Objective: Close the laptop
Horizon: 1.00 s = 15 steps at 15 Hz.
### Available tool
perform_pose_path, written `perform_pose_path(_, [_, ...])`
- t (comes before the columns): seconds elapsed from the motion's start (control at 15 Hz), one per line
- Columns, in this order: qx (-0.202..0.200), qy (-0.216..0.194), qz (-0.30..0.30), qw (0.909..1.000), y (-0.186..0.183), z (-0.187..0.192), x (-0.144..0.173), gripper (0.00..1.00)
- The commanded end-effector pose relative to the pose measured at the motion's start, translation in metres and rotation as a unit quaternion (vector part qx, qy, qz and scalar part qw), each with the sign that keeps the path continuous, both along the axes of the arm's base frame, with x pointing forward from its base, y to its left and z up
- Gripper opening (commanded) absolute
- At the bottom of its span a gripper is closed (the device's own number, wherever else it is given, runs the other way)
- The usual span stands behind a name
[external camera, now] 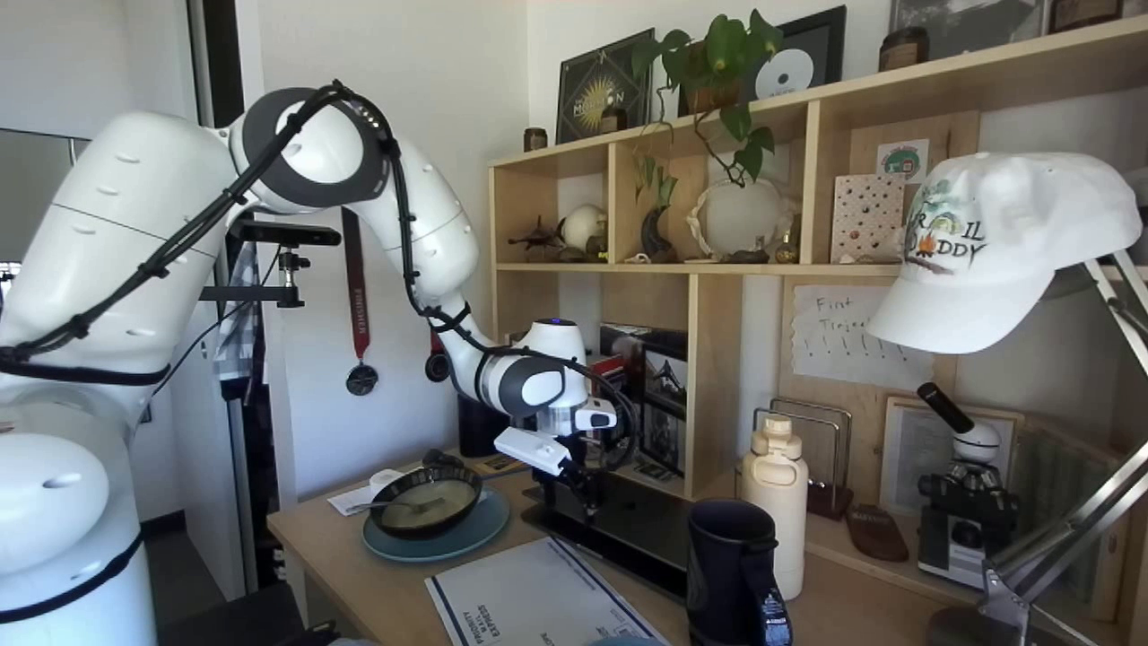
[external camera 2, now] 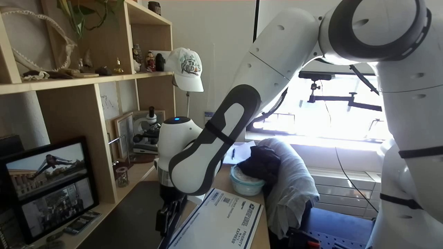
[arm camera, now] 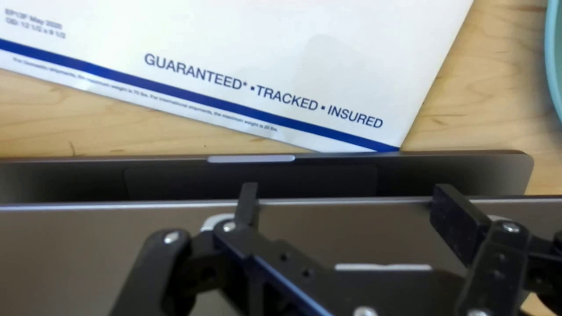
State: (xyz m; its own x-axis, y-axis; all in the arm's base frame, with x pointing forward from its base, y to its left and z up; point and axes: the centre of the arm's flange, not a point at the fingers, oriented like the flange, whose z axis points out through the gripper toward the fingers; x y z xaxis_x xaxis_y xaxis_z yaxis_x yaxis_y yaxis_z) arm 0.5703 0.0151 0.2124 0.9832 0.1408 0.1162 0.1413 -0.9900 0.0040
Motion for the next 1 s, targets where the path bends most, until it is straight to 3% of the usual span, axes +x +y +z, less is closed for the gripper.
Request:
perform_pose_path(0.0, [0.001, 0.014, -0.01, 0.9998, 0.003, -0.009, 0.001, 1.0])
perform_pose_path(0.6, [-0.004, 0.058, 0.006, 0.9983, 0.007, -0.049, -0.001, 1.0])
perform_pose_path(0.93, [-0.014, 0.079, 0.008, 0.9968, 0.008, -0.027, 0.003, 1.0])
